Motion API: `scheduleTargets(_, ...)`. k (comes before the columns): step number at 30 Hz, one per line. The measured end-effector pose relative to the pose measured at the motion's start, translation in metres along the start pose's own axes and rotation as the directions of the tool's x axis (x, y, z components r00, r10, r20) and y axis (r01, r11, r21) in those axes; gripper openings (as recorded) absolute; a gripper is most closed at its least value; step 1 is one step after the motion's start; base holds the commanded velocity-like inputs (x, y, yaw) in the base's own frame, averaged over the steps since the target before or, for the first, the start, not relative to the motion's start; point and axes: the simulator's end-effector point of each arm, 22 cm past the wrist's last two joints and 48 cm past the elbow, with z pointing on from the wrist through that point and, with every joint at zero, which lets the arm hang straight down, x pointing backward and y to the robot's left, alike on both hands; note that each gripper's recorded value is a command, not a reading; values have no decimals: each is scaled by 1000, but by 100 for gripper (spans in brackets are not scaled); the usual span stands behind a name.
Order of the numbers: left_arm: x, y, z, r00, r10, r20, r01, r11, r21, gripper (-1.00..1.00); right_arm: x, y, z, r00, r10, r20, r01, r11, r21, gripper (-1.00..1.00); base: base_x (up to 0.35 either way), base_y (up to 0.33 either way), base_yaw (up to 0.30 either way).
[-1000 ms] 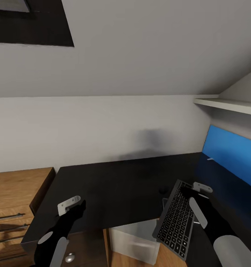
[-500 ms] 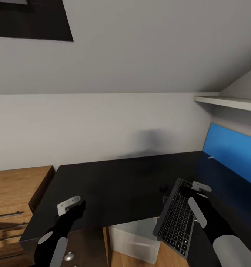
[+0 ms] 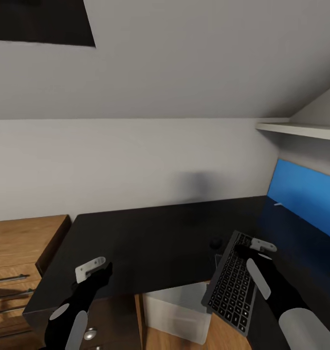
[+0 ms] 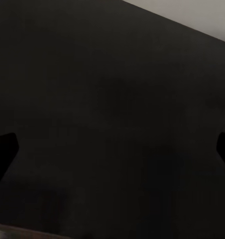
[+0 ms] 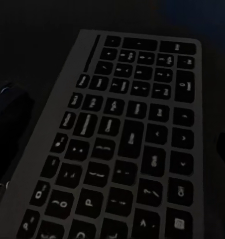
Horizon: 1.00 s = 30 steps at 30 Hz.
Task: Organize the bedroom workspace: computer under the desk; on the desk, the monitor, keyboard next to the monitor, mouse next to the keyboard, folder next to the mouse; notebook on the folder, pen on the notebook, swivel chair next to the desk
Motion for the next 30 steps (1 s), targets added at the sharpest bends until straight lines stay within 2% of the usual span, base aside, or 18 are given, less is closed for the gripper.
scheduleTargets(7,7,3,4,1000,-1,1,1,1000,0,100,10,11,2,1000,-25,-1,25,1000,-17,100,0,0,0)
scheduleTargets(19,6,3,3,1000,0,2,0,1000,0,100,12,14,2,999,-36,-2,36,999,-19,100,0,0,0)
scheduleTargets(27,17,7,9,1000,0,3,0,1000,0,100,23,13,9,999,-39,-2,39,999,-19,100,0,0,0)
scheduleTargets(30,21,8,11,1000,0,3,0,1000,0,100,29,19,11,998,-59,-1,58,998,-28,100,0,0,0)
